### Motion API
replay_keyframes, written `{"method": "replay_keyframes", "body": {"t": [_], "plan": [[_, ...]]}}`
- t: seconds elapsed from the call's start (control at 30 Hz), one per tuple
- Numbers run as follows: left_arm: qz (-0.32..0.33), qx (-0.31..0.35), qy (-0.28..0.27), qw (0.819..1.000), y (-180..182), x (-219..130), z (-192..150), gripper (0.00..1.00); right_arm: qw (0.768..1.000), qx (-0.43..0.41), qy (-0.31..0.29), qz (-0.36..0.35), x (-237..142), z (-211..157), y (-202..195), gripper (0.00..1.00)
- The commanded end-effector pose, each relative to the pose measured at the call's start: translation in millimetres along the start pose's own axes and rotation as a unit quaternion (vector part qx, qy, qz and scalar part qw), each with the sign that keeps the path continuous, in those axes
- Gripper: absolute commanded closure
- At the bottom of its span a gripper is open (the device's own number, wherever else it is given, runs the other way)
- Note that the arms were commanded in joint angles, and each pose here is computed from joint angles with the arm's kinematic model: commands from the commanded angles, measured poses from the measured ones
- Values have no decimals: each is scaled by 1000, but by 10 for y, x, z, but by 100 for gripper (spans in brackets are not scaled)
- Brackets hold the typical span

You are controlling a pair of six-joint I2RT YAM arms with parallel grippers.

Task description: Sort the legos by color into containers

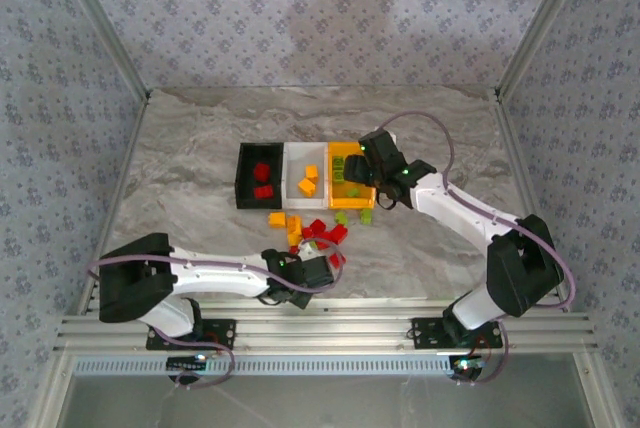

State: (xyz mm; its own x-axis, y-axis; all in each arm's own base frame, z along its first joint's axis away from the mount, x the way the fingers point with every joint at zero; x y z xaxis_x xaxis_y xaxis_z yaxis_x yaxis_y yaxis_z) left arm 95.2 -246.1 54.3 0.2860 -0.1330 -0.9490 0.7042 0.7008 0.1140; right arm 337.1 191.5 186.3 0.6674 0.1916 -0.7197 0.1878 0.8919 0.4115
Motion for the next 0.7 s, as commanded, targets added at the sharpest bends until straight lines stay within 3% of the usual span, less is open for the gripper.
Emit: {"method": "replay_keyframes", "body": {"t": [0.0, 0.2, 0.37, 0.5, 0.67], "plan": [[17, 8, 30, 999, 61, 57, -173, 67, 1000, 14, -14, -1, -86, 41, -50, 21], [24, -10, -31, 999, 173, -242, 77, 70, 1000, 17, -22, -1, -170, 17, -141, 21], [3, -64, -110, 992, 465, -591, 424, 68, 999, 37, -35, 2, -310, 0, -250, 21], [-20, -94, -181, 979, 668, -848, 947, 67, 998, 48, -41, -4, -380, -67, -380, 21], [-48, -115, -235, 964, 871, -899, 1769, 67, 998, 60, -35, -12, -407, -206, -551, 21]]}}
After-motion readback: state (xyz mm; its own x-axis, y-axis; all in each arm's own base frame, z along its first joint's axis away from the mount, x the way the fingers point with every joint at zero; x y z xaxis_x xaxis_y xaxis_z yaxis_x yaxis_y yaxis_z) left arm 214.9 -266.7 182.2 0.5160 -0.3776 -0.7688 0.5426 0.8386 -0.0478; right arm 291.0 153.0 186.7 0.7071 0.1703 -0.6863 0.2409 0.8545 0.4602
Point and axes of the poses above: each hand's point on the last joint's axis, 136 mm out from that joint toward the fingers, its own x axis out along the fingers, its own y axis along the line the jaws close on, z = x × y, the point moved 4 cm from there along -x, back along the fingers, and after that the axes turned 15 degrees about x, right-handed, at the moved point
